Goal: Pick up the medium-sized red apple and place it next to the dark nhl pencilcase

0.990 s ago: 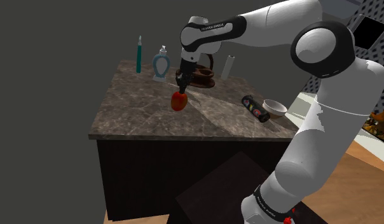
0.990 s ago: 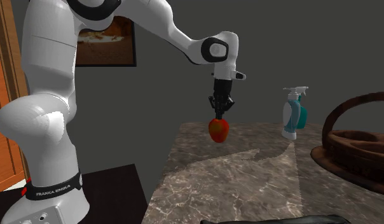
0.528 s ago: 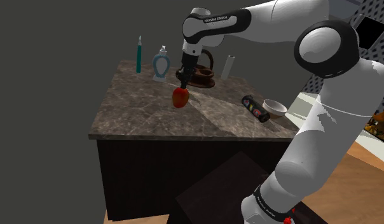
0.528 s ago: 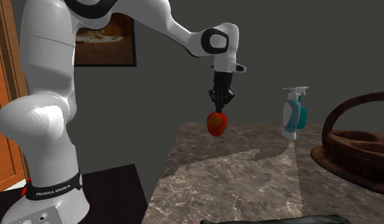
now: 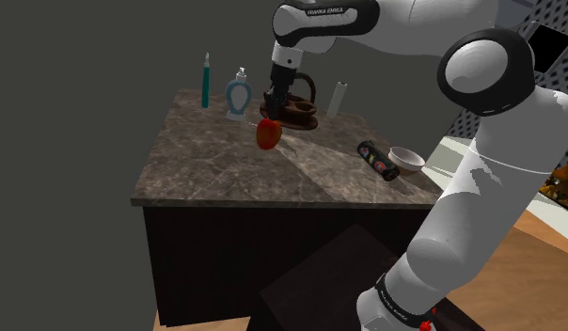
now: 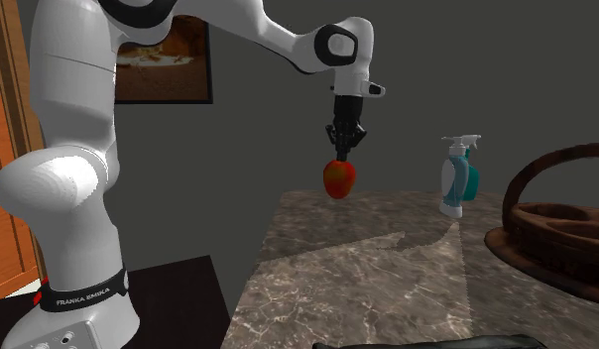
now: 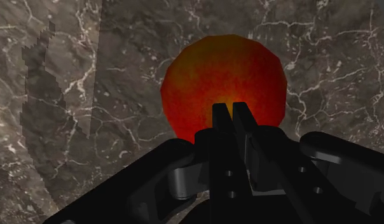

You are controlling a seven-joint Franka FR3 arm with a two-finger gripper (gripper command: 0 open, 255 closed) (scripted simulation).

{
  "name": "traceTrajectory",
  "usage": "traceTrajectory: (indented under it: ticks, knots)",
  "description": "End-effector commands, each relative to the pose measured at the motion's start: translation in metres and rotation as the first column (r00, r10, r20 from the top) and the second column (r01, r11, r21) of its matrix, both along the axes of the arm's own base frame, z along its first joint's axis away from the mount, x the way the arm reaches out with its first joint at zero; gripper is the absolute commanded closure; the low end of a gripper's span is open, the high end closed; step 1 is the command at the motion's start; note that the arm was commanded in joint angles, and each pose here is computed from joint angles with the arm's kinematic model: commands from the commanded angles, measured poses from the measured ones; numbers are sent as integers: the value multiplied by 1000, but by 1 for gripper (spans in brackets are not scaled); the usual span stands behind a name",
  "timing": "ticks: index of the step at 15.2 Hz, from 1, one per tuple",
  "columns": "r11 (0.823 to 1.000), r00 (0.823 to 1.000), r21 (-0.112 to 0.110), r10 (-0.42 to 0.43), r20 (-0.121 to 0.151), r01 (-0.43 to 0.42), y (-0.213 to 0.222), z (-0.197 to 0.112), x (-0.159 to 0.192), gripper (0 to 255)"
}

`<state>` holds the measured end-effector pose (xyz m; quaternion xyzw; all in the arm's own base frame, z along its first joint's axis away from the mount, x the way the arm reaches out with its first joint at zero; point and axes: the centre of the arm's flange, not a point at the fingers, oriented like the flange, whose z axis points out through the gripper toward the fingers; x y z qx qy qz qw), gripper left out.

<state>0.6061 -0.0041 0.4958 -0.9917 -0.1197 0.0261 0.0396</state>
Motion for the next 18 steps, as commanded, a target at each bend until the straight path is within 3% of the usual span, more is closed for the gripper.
traceTrajectory:
  ticks: [1,18]
  knots:
    - [1000,1000,0,0,0,0,-1,11,0,255]
    - [1000,1000,0,0,0,0,-1,101,0,255]
